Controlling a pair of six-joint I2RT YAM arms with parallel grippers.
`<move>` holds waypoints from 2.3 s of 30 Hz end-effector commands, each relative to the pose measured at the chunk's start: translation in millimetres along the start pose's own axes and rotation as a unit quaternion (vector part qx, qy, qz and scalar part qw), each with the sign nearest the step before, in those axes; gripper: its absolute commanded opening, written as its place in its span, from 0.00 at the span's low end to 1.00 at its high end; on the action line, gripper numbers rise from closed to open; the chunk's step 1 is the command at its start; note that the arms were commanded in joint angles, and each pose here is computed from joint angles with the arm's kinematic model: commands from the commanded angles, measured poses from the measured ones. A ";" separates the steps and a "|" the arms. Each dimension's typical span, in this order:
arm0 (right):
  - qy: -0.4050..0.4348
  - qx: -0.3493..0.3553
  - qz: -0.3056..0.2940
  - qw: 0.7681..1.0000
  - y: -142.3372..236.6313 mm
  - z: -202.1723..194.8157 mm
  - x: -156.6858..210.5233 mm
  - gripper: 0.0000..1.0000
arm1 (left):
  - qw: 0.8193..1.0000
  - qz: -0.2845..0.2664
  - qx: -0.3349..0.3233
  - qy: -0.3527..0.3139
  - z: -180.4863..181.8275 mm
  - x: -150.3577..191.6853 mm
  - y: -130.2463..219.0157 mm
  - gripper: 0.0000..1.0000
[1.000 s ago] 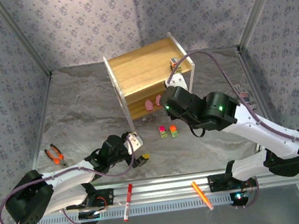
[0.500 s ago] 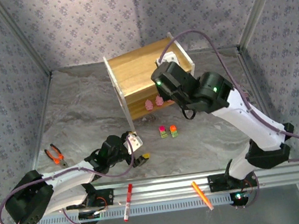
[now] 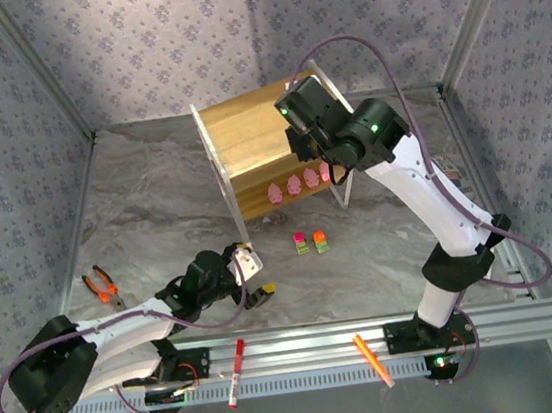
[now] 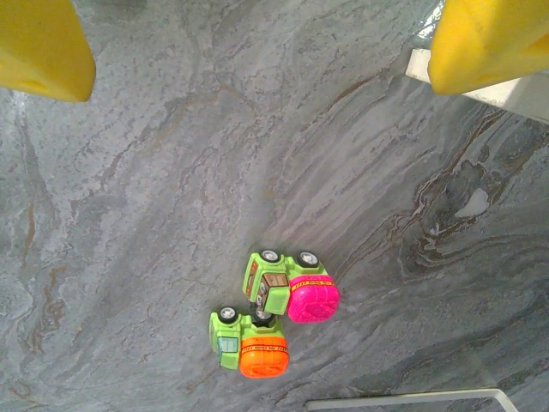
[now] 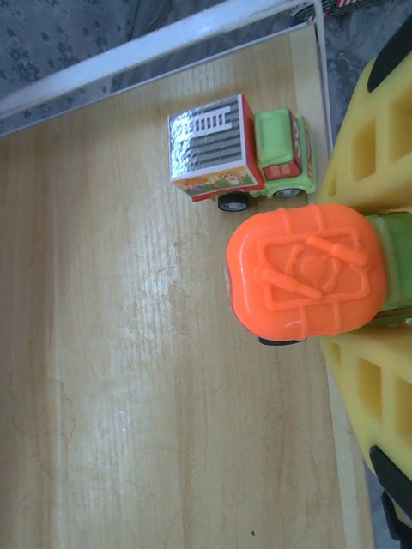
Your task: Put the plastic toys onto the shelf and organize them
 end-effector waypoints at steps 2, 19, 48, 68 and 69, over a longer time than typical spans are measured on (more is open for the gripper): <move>0.010 -0.014 0.020 1.000 -4.3 -1.3 2.1 0.33 | 1.000 -0.022 -0.002 -0.013 -1.4 -6.1 2.7 1.00; 0.013 -0.025 0.054 0.998 -22.2 -2.1 0.2 0.34 | 1.000 -0.024 -0.003 -0.014 -1.2 -6.6 3.1 1.00; 0.004 -0.033 0.071 0.997 -38.4 -2.7 0.8 0.35 | 1.000 -0.022 -0.001 -0.016 -1.5 -6.6 2.9 1.00; 0.003 -0.027 0.076 0.997 -45.0 -7.2 -1.3 0.41 | 1.000 -0.020 -0.002 -0.015 -1.3 -6.4 2.9 0.99; 0.005 -0.024 0.075 0.997 -43.7 -7.7 -1.2 0.43 | 1.000 -0.020 -0.002 -0.015 -1.3 -6.4 2.9 1.00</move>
Point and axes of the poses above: each hand's point on the last joint's axis, 136 mm out from that joint toward the fingers, its own y axis back along the fingers, its own z axis along the line the jaws close on, x = y × z, the point moved 6 cm from there along y, back along the fingers, and after that the axes turned 8 degrees about y, right-handed, at the moved point
